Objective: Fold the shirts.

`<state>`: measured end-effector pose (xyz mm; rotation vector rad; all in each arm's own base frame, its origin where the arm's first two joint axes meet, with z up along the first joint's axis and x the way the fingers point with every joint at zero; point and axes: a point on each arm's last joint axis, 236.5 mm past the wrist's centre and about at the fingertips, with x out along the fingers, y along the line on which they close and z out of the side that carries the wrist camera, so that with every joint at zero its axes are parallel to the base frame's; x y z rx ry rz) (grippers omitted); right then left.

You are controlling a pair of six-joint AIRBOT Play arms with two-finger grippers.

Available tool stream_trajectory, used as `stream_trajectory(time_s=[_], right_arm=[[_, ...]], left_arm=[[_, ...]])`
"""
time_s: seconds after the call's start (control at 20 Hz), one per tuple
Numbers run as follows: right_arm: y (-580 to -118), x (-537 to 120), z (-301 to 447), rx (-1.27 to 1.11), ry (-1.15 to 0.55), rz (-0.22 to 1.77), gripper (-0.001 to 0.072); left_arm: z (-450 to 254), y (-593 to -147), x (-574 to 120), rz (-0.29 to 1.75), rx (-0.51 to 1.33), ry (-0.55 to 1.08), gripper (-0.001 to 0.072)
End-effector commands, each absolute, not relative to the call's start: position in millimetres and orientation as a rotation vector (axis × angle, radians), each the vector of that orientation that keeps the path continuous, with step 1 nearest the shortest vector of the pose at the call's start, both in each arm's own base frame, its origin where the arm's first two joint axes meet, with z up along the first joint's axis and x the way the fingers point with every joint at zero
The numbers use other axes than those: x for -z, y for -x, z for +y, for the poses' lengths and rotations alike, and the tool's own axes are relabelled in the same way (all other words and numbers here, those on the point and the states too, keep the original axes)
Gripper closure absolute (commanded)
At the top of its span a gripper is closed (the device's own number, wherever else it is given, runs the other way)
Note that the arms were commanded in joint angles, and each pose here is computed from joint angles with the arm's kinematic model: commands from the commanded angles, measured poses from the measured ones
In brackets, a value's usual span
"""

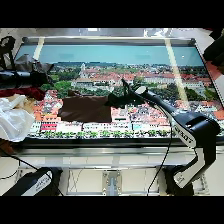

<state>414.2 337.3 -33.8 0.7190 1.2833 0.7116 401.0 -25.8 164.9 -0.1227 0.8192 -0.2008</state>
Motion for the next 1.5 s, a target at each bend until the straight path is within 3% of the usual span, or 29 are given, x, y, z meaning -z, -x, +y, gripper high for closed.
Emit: stream_trajectory(time_s=[0.0, 0.2, 0.35, 0.45, 0.7, 0.85, 0.9, 1.0, 1.05, 1.15, 1.2, 1.25, 1.3, 1.45], right_arm=[[-446, -10, 275, -0.625, -0.604, 1.191, 0.0701], [-443, -47, 82, -0.195, -0.380, 1.181, 0.0701], [-396, -80, -56, 0.132, -0.316, 1.175, 0.0702], [-350, -85, -124, 0.319, -0.374, 1.167, 0.0702], [-202, -10, -186, 0.649, -0.649, 1.240, 0.0701], [-153, 21, -178, 0.749, -0.767, 1.240, 0.0701], [-148, 18, -176, 0.761, -0.784, 1.225, 0.0658], [-153, -7, -176, 0.760, -0.782, 1.169, 0.0240], [-165, -28, -176, 0.738, -0.784, 1.106, 0.0211], [-210, -93, -166, 0.614, -0.821, 0.890, 0.0213], [-238, -134, -155, 0.514, -0.851, 0.752, 0.0274], [-264, -171, -138, 0.387, -0.877, 0.632, 0.0454], [-288, -207, -108, 0.197, -0.835, 0.543, 0.0691], [-319, -250, -9, -0.258, -0.645, 0.475, 0.0701]], left_arm=[[-26, -401, -164, 0.823, 0.202, 0.120, 0.0694], [-26, -399, -163, 0.829, 0.204, 0.120, 0.0694], [-26, -399, -163, 0.830, 0.205, 0.121, 0.0694], [-26, -399, -163, 0.830, 0.204, 0.121, 0.0694], [-27, -400, -161, 0.836, 0.199, 0.142, 0.0693], [-27, -403, -153, 0.856, 0.197, 0.151, 0.0694], [-26, -405, -149, 0.866, 0.197, 0.153, 0.0694], [-26, -407, -140, 0.889, 0.197, 0.158, 0.0693], [-27, -407, -136, 0.906, 0.195, 0.168, 0.0694], [-29, -406, -129, 0.934, 0.203, 0.186, 0.0693], [-32, -407, -129, 0.934, 0.211, 0.197, 0.0693], [-36, -407, -130, 0.930, 0.224, 0.214, 0.0693], [-40, -408, -132, 0.926, 0.234, 0.229, 0.0693], [-44, -407, -133, 0.924, 0.248, 0.248, 0.0694]])
